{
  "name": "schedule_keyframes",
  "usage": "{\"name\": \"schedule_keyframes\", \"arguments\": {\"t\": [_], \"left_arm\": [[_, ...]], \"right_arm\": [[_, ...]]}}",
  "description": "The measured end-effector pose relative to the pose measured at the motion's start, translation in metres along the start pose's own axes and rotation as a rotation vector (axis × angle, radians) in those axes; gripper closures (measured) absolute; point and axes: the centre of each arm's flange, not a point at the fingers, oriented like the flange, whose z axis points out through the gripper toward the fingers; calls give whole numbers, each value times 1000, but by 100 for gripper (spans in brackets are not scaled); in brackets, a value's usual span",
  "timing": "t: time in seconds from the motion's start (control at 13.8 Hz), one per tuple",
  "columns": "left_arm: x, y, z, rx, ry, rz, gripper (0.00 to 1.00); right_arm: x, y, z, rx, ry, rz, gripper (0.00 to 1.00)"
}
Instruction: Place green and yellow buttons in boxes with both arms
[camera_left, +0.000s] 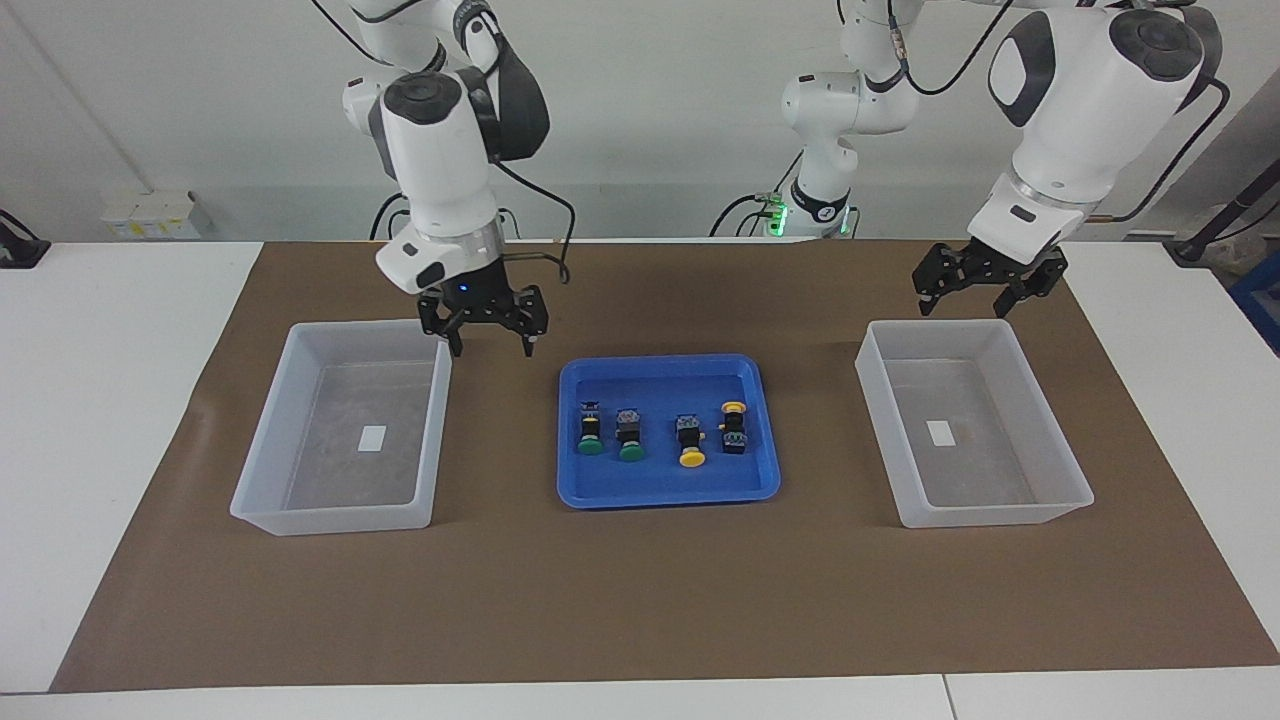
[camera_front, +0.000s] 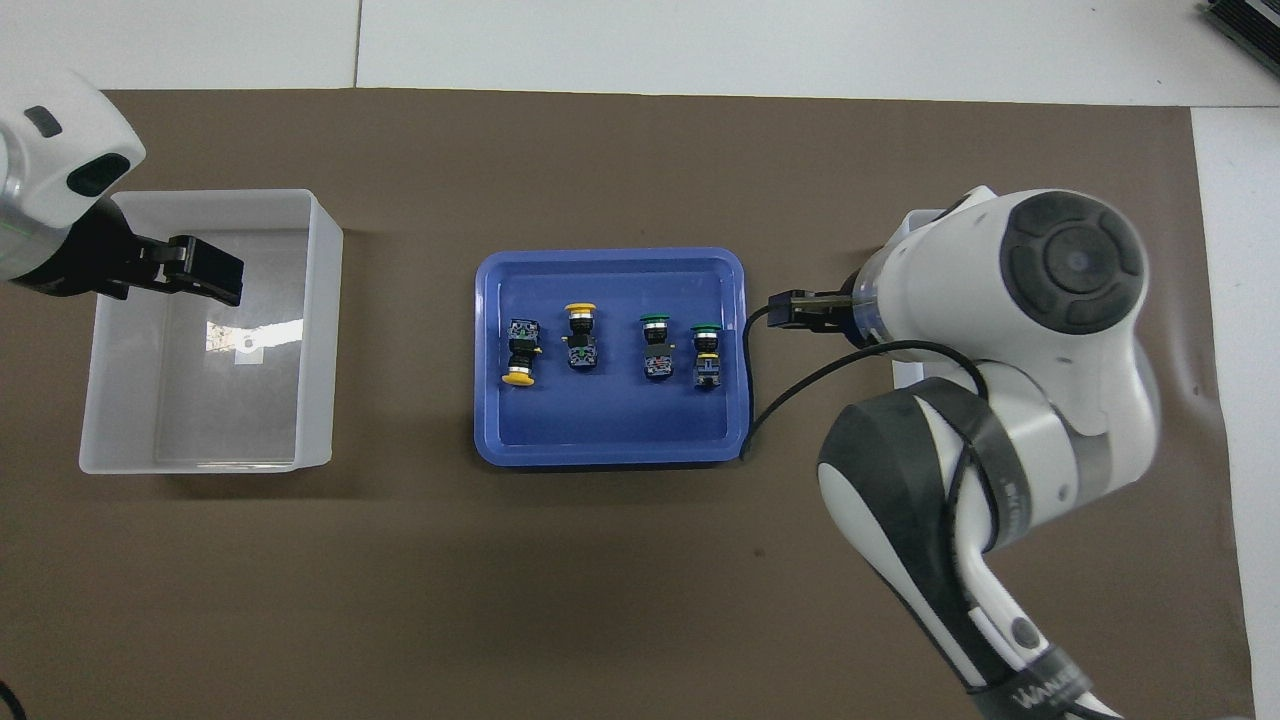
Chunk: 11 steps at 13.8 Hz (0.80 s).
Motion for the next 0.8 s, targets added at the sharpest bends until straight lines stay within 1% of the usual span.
{"name": "schedule_keyframes", "arguments": {"t": [0.29,0.58,0.72,0.8], "left_arm": [[2,30,8,1,-6,-12,0],[14,66,31,0,0,-26,0],[18,81,43,-2,12,-34,0],[21,90,52,-5,21,-38,0]], "right_arm": [[-2,-35,44,14,4,-35,0],[-12,-64,88,-7,-11,-85,0],[-13,-69,105,-10,-14,-97,2],[-13,-70,110,-11,-13,-99,4]]}}
